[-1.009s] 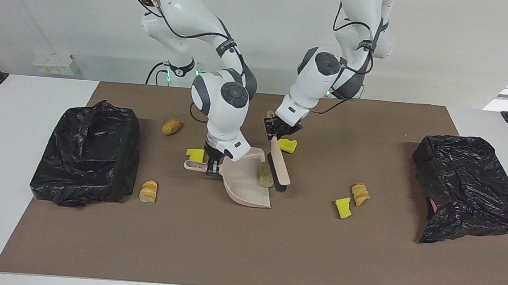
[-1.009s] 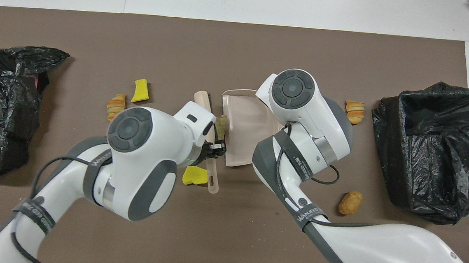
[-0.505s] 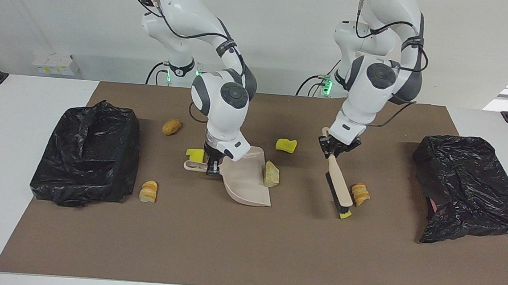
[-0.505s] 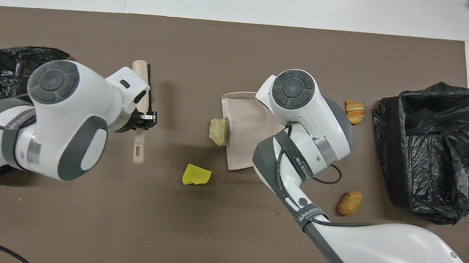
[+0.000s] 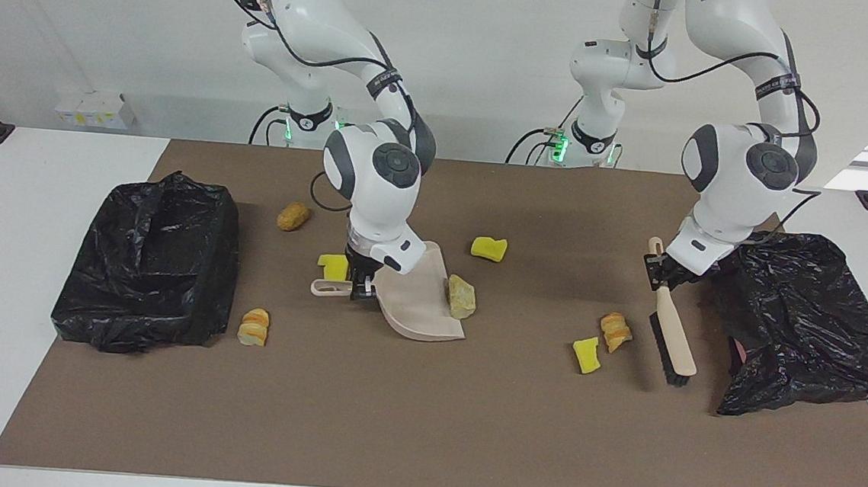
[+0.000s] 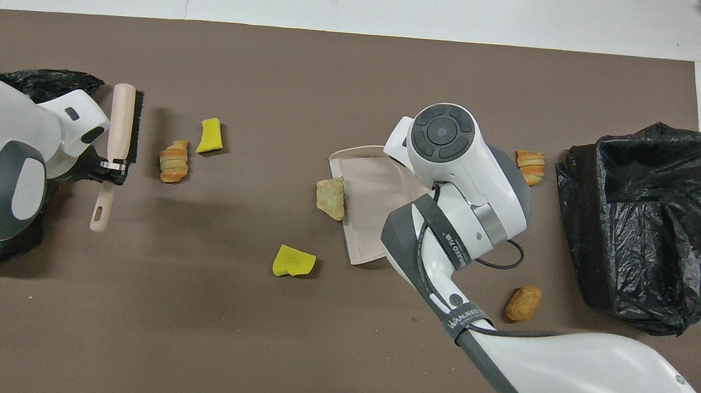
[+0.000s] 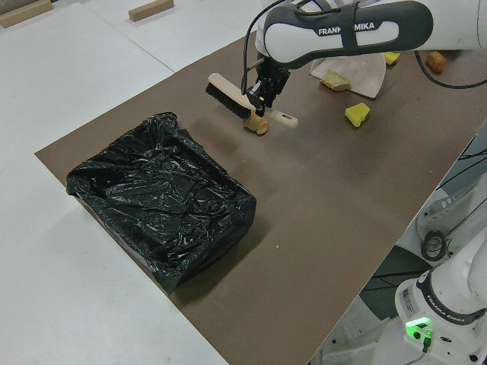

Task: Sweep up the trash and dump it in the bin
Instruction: 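Sweep the pastry and sponge pieces into the dustpan with the left gripper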

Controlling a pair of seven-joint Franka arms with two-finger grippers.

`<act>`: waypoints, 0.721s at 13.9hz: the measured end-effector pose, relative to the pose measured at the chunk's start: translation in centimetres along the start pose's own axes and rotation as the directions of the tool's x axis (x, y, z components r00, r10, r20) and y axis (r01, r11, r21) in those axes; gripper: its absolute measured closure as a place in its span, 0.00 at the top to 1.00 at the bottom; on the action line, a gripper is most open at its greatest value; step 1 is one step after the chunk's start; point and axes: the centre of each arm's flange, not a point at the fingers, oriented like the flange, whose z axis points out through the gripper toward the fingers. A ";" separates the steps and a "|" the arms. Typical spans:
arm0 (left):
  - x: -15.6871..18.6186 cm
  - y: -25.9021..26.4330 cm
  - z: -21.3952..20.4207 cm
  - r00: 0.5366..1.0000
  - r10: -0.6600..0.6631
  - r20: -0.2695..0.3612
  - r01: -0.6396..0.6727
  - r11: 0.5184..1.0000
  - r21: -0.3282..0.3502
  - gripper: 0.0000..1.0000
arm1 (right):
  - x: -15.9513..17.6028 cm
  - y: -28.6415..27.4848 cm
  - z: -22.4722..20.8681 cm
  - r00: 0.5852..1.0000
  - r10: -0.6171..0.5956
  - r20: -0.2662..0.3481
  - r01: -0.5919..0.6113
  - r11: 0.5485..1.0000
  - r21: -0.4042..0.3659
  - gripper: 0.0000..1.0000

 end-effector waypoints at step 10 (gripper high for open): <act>-3.0 17.4 3.1 0.951 0.306 0.040 -0.307 0.952 0.010 0.26 | 0.9 -2.1 1.0 0.984 0.180 0.018 -0.181 0.983 0.036 0.31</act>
